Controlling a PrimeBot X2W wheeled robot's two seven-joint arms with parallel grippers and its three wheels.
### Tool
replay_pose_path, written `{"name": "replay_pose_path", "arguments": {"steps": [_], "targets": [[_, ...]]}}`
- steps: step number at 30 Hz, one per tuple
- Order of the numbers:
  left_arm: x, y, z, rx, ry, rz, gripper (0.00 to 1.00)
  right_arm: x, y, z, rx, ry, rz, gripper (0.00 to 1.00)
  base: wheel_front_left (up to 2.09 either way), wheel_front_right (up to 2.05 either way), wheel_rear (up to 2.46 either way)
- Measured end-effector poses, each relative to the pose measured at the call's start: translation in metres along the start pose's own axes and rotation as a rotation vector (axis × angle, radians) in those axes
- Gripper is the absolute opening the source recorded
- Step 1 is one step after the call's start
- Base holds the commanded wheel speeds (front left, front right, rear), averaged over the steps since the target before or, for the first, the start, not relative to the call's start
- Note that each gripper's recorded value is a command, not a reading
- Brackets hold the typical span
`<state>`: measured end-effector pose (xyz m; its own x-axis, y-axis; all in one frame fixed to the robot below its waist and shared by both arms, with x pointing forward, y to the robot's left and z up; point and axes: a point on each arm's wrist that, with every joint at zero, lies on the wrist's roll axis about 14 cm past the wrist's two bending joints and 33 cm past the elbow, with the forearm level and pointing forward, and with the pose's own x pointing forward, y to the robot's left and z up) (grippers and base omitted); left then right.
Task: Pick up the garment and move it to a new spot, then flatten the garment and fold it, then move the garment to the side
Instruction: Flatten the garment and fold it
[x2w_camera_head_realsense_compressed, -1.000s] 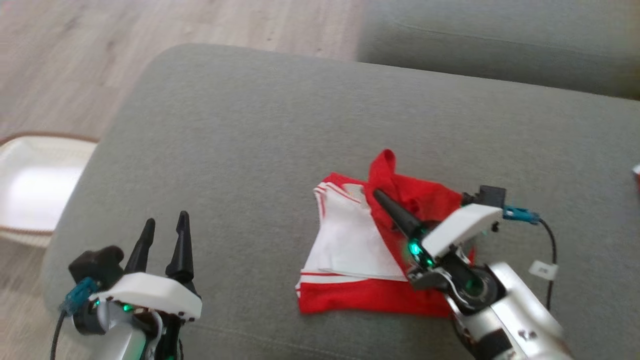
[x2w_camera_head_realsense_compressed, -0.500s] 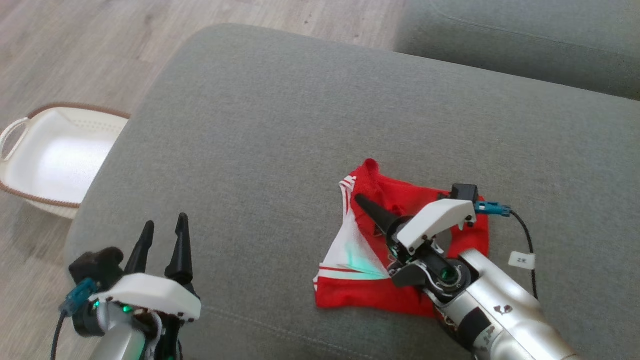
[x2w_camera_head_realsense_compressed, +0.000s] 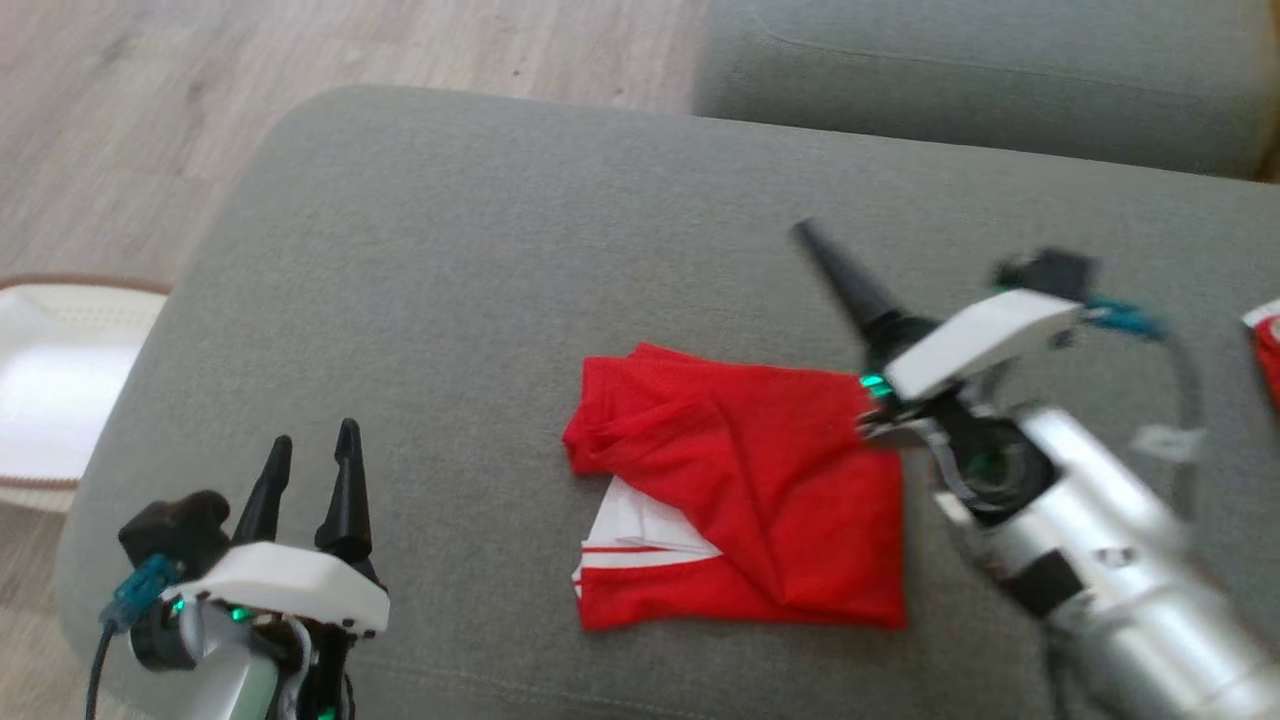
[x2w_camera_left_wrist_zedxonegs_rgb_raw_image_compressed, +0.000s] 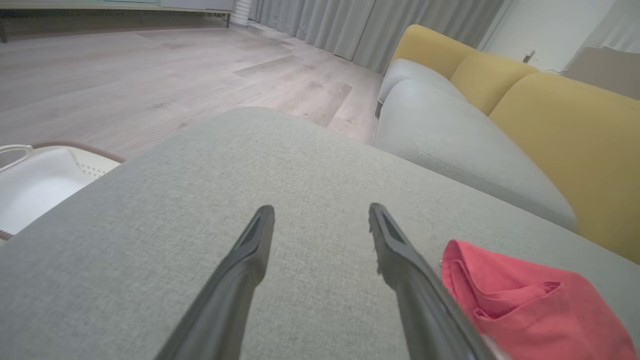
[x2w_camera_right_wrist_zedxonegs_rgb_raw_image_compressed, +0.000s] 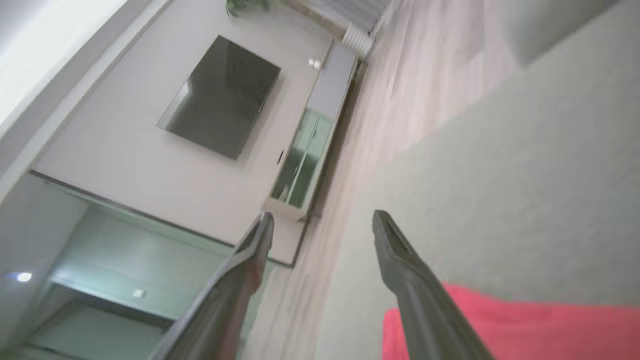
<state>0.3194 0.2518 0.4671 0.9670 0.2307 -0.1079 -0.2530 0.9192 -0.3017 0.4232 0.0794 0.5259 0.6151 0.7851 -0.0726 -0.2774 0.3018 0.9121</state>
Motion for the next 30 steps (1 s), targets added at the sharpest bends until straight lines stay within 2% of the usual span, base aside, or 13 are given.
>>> {"name": "replay_pose_path", "arguments": {"steps": [2,3,5,9,12,13,14,15,19,23,26,30], "targets": [[0.003,-0.006,0.001,-0.001,-0.003,-0.018,1.0,-0.015,-0.005,0.033,-0.111,-0.091,-0.015,1.0,0.0,0.0,0.0],[0.005,-0.012,0.002,-0.003,-0.008,-0.035,1.0,-0.033,-0.015,0.063,-0.208,-0.169,-0.055,1.0,0.0,0.0,0.0],[0.007,-0.017,0.003,-0.004,-0.01,-0.05,1.0,-0.05,-0.028,0.08,-0.247,-0.216,-0.1,1.0,0.0,0.0,0.0],[0.008,-0.023,0.004,-0.006,-0.012,-0.068,1.0,-0.07,-0.056,0.068,-0.23,-0.204,-0.178,1.0,0.0,0.0,0.0],[0.008,-0.024,0.004,-0.006,-0.013,-0.071,1.0,-0.072,-0.06,0.058,-0.212,-0.191,-0.186,1.0,0.0,0.0,0.0],[0.008,-0.024,0.004,-0.006,-0.013,-0.071,1.0,-0.069,-0.058,0.055,-0.199,-0.183,-0.18,0.89,0.0,0.0,0.0],[0.008,-0.024,0.004,-0.006,-0.014,-0.069,1.0,-0.065,-0.056,0.048,-0.172,-0.158,-0.172,0.26,0.0,0.0,0.0],[0.007,-0.023,0.004,-0.006,-0.013,-0.067,1.0,-0.061,-0.057,0.038,-0.136,-0.118,-0.169,0.0,0.0,0.0,0.0],[0.005,-0.018,0.003,-0.006,-0.011,-0.055,1.0,-0.045,-0.06,-0.016,0.011,0.081,-0.172,0.0,0.0,0.0,0.0],[0.002,-0.01,0.003,-0.007,-0.009,-0.029,1.0,-0.045,-0.082,-0.055,0.131,0.249,-0.242,0.0,0.0,0.0,0.0],[-0.002,-0.002,0.002,-0.008,-0.007,-0.003,1.0,-0.046,-0.096,-0.071,0.184,0.331,-0.296,0.0,0.0,0.0,0.0],[-0.006,0.006,0.0,-0.014,-0.005,0.027,1.0,-0.033,-0.092,-0.075,0.224,0.386,-0.292,0.0,0.0,0.0,0.0]]}}
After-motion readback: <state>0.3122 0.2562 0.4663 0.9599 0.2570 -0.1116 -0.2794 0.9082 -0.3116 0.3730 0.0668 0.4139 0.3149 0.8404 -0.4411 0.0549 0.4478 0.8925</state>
